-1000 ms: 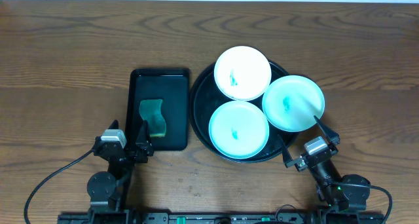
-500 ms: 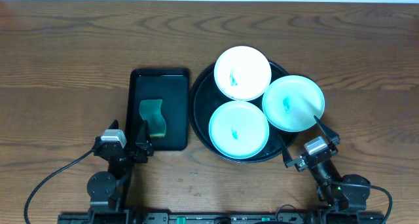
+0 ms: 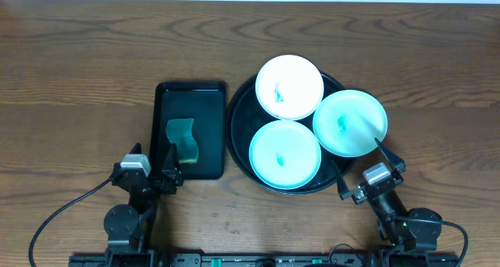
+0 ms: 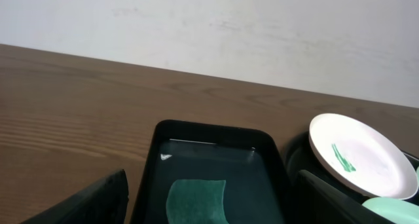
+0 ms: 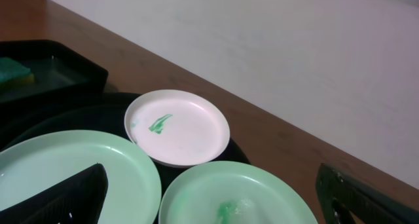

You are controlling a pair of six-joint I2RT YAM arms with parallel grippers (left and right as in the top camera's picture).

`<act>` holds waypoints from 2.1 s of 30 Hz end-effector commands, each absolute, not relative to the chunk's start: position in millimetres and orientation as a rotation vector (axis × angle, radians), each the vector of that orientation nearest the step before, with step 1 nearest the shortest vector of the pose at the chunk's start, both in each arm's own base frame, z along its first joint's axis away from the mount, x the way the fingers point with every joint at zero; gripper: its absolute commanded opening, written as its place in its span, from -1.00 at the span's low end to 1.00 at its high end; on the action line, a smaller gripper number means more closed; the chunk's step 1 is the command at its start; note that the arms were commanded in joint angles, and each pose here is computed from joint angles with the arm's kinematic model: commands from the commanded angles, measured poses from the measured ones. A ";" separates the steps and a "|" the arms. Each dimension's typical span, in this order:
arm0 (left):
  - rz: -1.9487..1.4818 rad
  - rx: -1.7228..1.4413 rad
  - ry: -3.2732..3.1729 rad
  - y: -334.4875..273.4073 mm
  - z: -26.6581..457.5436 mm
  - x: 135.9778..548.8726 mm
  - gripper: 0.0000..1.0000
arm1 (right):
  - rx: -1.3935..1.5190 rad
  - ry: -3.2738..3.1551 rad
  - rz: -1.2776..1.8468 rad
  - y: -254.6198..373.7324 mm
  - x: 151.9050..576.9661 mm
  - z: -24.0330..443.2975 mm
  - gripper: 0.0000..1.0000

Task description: Clean dirty plates on tray and stack at the side

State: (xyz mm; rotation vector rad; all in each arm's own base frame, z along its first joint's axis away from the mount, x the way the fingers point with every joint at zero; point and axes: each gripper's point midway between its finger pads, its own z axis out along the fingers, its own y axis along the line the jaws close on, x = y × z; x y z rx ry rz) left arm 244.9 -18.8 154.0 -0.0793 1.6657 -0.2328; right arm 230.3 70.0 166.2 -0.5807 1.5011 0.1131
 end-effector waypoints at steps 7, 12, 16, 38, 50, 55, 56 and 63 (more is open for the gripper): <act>-0.238 -0.056 1.715 -22.3 140.3 243.1 0.62 | -0.583 1.506 0.124 71.8 230.0 164.0 0.99; -0.238 -0.056 1.715 -22.3 140.3 243.1 0.62 | -0.583 1.506 0.124 71.8 230.0 164.2 0.98; -0.238 -0.056 1.715 -22.3 140.3 243.1 0.62 | -0.583 1.506 0.124 71.8 230.0 164.2 0.98; -0.438 -0.160 1.676 -33.7 151.9 242.5 0.62 | -0.658 1.431 0.164 84.8 223.2 174.6 0.98; -0.468 -0.179 1.655 -34.6 235.5 244.2 0.62 | -0.581 1.422 0.295 90.6 211.1 268.7 0.98; -0.492 -0.150 1.851 -45.2 258.2 262.7 0.62 | -0.561 1.666 0.404 92.3 229.8 297.8 0.98; -0.515 -0.147 1.903 -49.4 261.6 267.0 0.62 | -0.559 1.727 0.432 93.2 234.3 299.4 0.99; -0.551 -0.171 2.222 -58.1 255.0 272.8 0.62 | -0.624 1.997 0.570 100.2 261.8 303.1 0.98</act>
